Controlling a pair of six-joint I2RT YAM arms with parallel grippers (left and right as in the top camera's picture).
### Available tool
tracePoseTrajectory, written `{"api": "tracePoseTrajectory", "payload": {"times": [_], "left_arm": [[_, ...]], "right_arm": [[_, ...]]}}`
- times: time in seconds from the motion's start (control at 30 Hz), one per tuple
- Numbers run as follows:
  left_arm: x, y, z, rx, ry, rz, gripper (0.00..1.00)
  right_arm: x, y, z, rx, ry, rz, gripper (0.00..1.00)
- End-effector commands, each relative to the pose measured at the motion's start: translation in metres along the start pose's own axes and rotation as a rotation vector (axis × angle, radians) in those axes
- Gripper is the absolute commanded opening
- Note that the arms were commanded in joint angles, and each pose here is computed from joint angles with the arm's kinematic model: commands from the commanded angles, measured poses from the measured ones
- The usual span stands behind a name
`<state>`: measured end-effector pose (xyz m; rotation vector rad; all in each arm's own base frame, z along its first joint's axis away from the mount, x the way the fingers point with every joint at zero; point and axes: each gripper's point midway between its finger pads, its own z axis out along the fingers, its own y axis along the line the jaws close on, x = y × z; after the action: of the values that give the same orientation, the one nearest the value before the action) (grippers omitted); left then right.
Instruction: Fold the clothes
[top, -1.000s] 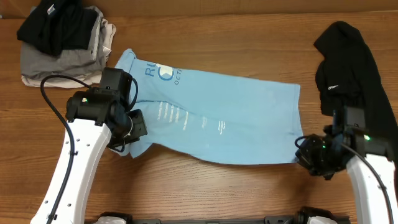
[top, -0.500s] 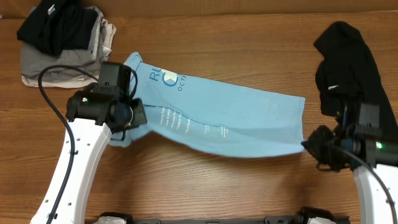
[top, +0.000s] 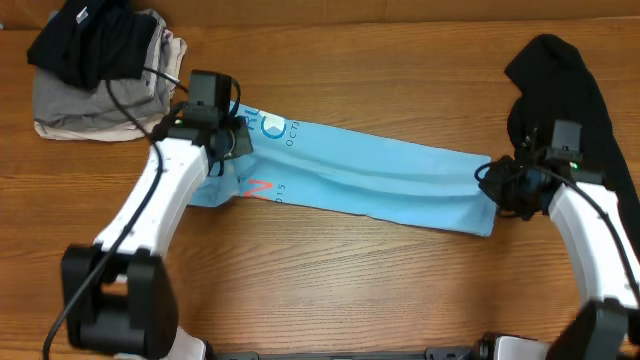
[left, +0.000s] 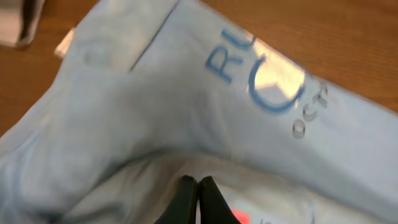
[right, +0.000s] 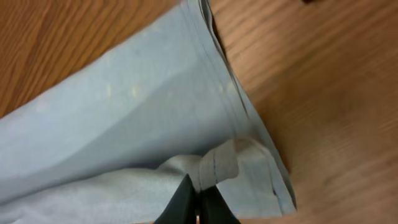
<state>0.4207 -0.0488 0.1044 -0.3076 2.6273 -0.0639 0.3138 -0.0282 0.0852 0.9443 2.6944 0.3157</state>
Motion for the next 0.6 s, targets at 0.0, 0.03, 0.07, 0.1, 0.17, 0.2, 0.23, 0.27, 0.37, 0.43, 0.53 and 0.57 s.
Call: {"api": "tracePoseTrajectory", "payload": {"times": [0.0, 0.03, 0.07, 0.1, 0.17, 0.2, 0.23, 0.27, 0.37, 0.43, 0.53, 0.57], "left_arm": [[-0.014, 0.000, 0.020, -0.018, -0.040, 0.020, 0.04], [-0.016, -0.001, 0.027, -0.016, -0.049, 0.018, 0.04], [-0.017, -0.002, 0.034, -0.016, -0.054, 0.018, 0.05], [-0.018, -0.002, 0.038, -0.015, -0.057, 0.018, 0.06], [-0.018, -0.003, 0.049, -0.015, -0.059, 0.017, 0.16], [-0.018, -0.003, 0.053, -0.016, -0.060, 0.017, 0.23], [-0.019, -0.003, 0.056, -0.018, -0.061, 0.017, 0.36], [-0.019, -0.003, 0.058, -0.018, -0.063, 0.017, 0.55], [-0.022, -0.003, 0.058, -0.020, -0.073, 0.018, 0.98], [-0.027, -0.005, 0.053, -0.010, -0.072, 0.036, 1.00], [-0.036, -0.003, 0.040, -0.018, -0.047, 0.035, 1.00], [-0.040, -0.001, 0.031, -0.026, -0.029, 0.038, 1.00]], "right_arm": [[-0.015, 0.003, 0.015, 0.004, -0.015, -0.010, 0.04], [-0.018, 0.003, 0.021, 0.004, -0.014, -0.010, 0.04], [-0.019, 0.003, 0.027, 0.006, -0.011, -0.011, 0.04], [-0.021, 0.003, 0.033, 0.007, -0.008, -0.011, 0.04], [-0.024, 0.003, 0.043, 0.008, -0.004, -0.019, 0.04], [-0.024, 0.003, 0.047, 0.005, -0.002, -0.030, 0.06], [-0.025, 0.004, 0.050, 0.003, 0.001, -0.037, 0.13], [-0.024, 0.003, 0.053, 0.006, 0.006, -0.036, 0.18], [-0.021, 0.001, 0.053, 0.006, 0.023, -0.056, 0.33], [-0.017, -0.001, 0.049, 0.002, 0.045, -0.048, 0.35], [-0.010, -0.004, 0.043, -0.021, 0.096, -0.095, 0.55], [-0.007, -0.011, 0.042, -0.010, 0.115, -0.105, 0.82]]}}
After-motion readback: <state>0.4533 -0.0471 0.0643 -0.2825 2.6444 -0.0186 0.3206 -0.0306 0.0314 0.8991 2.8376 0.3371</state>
